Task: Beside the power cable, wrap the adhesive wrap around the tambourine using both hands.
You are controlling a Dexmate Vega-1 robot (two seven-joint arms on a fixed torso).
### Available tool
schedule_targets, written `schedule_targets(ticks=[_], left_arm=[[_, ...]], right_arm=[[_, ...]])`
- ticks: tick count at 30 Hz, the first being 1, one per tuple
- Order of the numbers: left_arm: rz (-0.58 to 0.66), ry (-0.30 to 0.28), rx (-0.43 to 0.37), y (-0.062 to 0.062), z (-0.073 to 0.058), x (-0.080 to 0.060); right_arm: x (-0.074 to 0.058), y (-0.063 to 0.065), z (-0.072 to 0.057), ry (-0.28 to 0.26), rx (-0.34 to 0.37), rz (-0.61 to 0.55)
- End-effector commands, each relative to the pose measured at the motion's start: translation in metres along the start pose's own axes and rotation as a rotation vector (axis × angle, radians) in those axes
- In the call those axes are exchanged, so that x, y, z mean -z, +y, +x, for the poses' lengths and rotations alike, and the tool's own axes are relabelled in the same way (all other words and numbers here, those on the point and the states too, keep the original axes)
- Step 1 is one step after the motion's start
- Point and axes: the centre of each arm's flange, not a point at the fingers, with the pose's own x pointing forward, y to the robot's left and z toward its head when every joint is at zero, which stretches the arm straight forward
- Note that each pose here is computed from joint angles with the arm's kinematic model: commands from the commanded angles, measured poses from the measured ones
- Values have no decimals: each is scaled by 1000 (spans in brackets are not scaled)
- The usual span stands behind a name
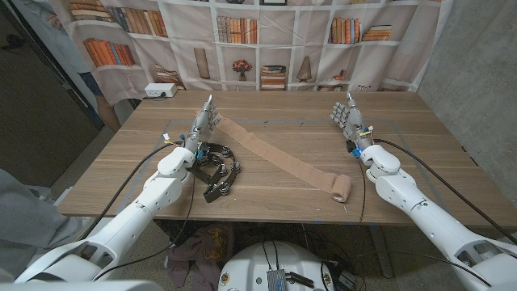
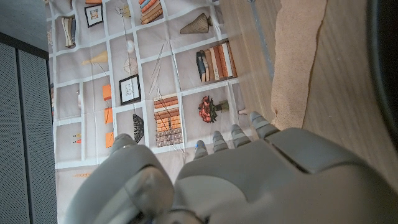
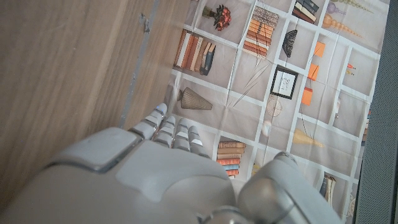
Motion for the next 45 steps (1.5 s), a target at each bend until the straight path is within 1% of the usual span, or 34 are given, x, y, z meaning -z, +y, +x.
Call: schedule_targets(ticks=[1, 6, 9, 12, 13, 14, 17, 18, 22, 23, 24, 26, 28, 29, 30, 31, 33, 34, 36, 38, 40, 41, 43, 44, 45], left_arm=[[-22, -17, 6, -2, -1, -1], [-21, -18, 28, -3, -3, -1], [-3, -20, 43, -3, -5, -6], [20, -34, 52, -2, -8, -15], [24, -45, 65, -3, -8, -20], [62, -64, 81, -4, -8, -25], [150, -51, 91, -7, -12, -35], [169, -50, 75, -10, -15, -37], [177, -47, 65, -16, -16, -34], [168, -38, 69, -17, -15, -33], [165, -31, 66, -18, -15, -33], [175, -37, 68, -20, -16, -36], [194, -56, 78, -18, -15, -34], [171, -76, 96, -16, -11, -29], [54, -127, 108, -16, -9, -23], [21, -139, 127, -16, -8, -25], [199, -107, 150, -11, -10, -43], [209, -99, 143, -10, -10, -46], [172, -102, 132, -8, -10, -40], [200, -90, 129, -7, -10, -39], [167, -82, 137, -8, -11, -39], [168, -99, 133, -10, -13, -40], [222, -89, 126, -9, -16, -41], [173, -100, 121, -9, -20, -38], [190, -93, 116, -8, -21, -38]], right_arm=[[-2, 4, 3, 8, -18, -8], [-4, 6, 2, 8, -13, -15], [-6, 9, 0, 10, -12, -26], [-7, 11, -1, 12, -18, -44], [-8, 12, -2, 11, -17, -49], [-9, 12, -2, 9, -14, -53], [-11, 13, -4, 6, -18, -70], [-11, 13, -4, 6, -21, -72], [-11, 12, -4, 11, -24, -82], [-11, 11, -4, 10, -24, -80], [-11, 11, -5, 7, -19, -81], [-10, 11, -6, 6, 2, -79], [-10, 10, -6, 7, 1, -78], [-9, 9, -5, 6, 2, -76], [-9, 9, -5, 8, 5, -74], [-9, 9, -5, 9, 3, -79], [-10, 10, -4, 7, 7, -76], [-12, 11, -4, 7, 7, -85], [-14, 10, -3, 3, 9, -88], [-15, 10, -1, -2, 15, -82], [-17, 11, -1, 0, 13, -88], [-18, 11, -1, 3, 10, -93], [-19, 10, -1, 9, 8, -101], [-19, 10, 0, 9, 11, -98], [-18, 9, 0, 6, 9, -103]])
